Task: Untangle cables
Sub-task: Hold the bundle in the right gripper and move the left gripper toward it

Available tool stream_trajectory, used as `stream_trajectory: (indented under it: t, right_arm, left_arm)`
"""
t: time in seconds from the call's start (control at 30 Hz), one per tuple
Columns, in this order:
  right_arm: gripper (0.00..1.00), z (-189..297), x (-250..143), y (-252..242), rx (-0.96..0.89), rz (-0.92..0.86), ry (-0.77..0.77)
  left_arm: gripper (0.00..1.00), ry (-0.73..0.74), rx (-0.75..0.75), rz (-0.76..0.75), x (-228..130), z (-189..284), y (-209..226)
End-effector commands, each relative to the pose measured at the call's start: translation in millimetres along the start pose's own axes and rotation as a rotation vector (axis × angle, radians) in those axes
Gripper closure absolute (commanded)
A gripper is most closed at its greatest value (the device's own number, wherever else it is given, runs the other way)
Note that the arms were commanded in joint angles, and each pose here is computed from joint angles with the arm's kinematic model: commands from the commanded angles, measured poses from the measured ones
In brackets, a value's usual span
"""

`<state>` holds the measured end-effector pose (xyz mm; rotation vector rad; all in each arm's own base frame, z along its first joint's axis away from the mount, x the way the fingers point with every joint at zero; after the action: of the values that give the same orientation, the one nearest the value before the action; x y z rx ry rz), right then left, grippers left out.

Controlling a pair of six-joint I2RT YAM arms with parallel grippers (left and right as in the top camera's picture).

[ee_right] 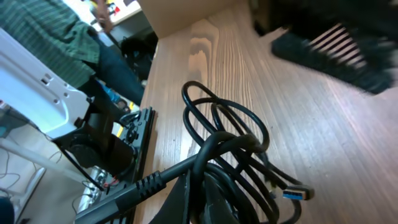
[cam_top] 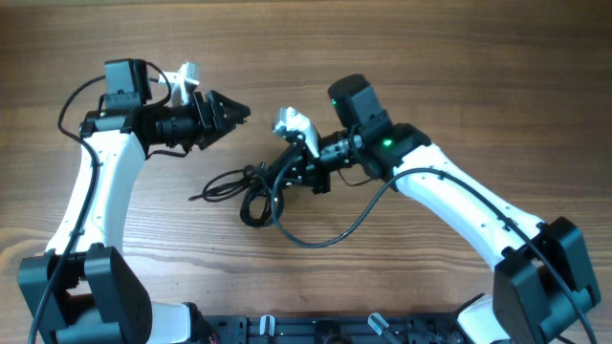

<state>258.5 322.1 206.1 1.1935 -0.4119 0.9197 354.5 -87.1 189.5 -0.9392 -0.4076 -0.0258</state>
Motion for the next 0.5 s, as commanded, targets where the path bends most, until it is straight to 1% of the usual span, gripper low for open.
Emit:
stream_trajectory:
  t: [0.0,0.1,0.13,0.2,0.23,0.27,0.3,0.4,0.47]
  right_arm:
    - [0.96,21.5,12.4,12.0,0.055,0.087,-0.05]
    - [0.96,26.1,10.2,16.6,0.099,0.129,-0.055]
    - [0.96,26.1,9.7,18.3,0.11,0.131,-0.054]
    - [0.96,26.5,8.9,21.2,0.129,0.142,-0.055]
    - [0.96,26.6,8.9,21.9,0.133,0.141,-0.055]
    - [0.96,26.8,8.9,23.6,0.145,0.141,-0.056]
    - [0.96,27.0,8.9,25.2,0.155,0.141,-0.057]
    - [0.96,27.7,9.0,28.1,0.175,0.144,-0.06]
    - [0.96,27.7,8.7,28.3,0.176,0.142,-0.059]
  left_arm:
    - [0.44,0.023,-0.081,0.013,-2.2,1.1,-10.6]
    - [0.44,0.024,-0.081,0.01,-2.5,1.1,-10.6]
    - [0.46,0.024,-0.081,0.01,-2.6,1.1,-10.7]
    - [0.52,0.033,-0.084,0.005,-4.3,-0.8,-12.4]
    - [0.59,0.037,-0.088,-0.01,-5.5,-1.7,-13.8]
    - [0.63,0.041,-0.094,-0.038,-6.6,-2.7,-15.3]
    - [0.65,0.044,-0.097,-0.08,-7.7,-3.7,-16.2]
    - [0.6,0.049,-0.103,-0.269,-11.5,-4.9,-17.2]
    - [0.6,0.059,-0.11,-0.405,-16.6,-4.5,-17.1]
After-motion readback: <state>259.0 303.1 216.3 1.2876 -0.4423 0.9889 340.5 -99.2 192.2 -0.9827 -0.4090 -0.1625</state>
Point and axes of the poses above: each gripper's point midway between its finger pads, its own z axis back along the fingers, its own y axis along the line the jaws close on, x = y × z, the point moved 2 cm from there along z, back along the fingers, and after that the axes turned 15 degrees about -z, right-handed, at the moved point
